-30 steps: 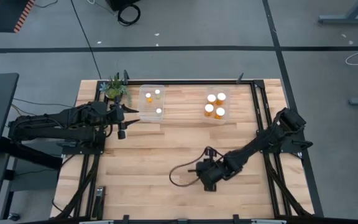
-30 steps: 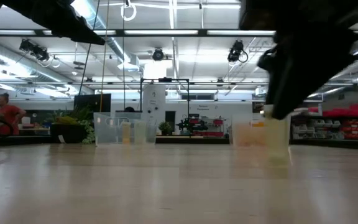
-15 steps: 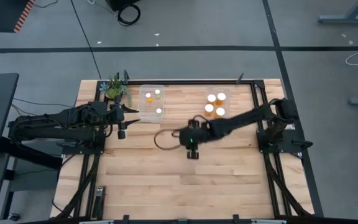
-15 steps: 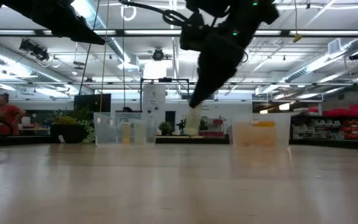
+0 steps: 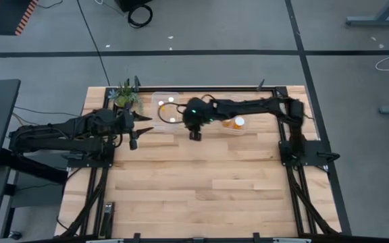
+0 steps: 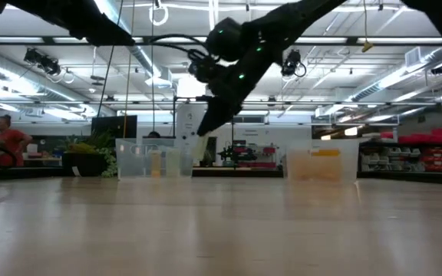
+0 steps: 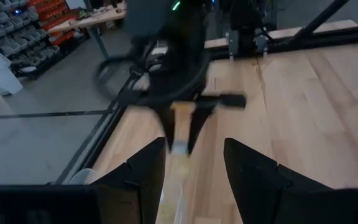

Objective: Pick and place medicine bottles into bin by pill shape (circle, oval)
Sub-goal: Put the yellow pill bottle into the left transparent bin

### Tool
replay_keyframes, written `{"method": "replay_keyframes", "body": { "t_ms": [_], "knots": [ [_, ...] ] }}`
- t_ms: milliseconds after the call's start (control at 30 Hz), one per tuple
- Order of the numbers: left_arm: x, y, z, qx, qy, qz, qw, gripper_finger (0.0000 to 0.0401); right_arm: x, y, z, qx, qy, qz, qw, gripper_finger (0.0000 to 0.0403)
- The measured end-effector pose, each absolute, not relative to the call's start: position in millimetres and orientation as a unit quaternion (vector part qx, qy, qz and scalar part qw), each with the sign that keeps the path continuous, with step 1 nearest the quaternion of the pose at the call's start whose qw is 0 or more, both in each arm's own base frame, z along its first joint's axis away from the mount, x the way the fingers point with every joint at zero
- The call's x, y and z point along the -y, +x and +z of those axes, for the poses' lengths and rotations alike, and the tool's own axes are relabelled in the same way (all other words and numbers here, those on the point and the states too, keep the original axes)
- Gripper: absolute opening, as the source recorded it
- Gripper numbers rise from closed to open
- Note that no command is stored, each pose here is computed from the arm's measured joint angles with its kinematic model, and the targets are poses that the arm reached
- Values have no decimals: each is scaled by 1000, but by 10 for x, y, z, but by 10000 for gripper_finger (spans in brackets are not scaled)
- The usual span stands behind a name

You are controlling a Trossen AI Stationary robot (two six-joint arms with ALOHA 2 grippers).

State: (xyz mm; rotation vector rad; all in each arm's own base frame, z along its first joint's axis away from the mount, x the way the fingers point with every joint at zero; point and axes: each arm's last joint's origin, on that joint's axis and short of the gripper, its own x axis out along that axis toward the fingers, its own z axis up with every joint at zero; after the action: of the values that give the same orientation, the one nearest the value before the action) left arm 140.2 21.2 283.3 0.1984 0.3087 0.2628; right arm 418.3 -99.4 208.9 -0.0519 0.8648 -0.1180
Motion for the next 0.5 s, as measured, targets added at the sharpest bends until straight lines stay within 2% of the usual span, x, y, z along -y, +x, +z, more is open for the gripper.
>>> {"method": "replay_keyframes", "body": {
  "t_ms": [200,500],
  "knots": [
    [-221,1478,2786,-171,100,128,972,172,1246,4475,2028,-441,-11,-51,896,138],
    [-248,1699,2658,-207,101,124,965,172,1198,4498,1880,-508,16,-25,861,138]
  ]
}}
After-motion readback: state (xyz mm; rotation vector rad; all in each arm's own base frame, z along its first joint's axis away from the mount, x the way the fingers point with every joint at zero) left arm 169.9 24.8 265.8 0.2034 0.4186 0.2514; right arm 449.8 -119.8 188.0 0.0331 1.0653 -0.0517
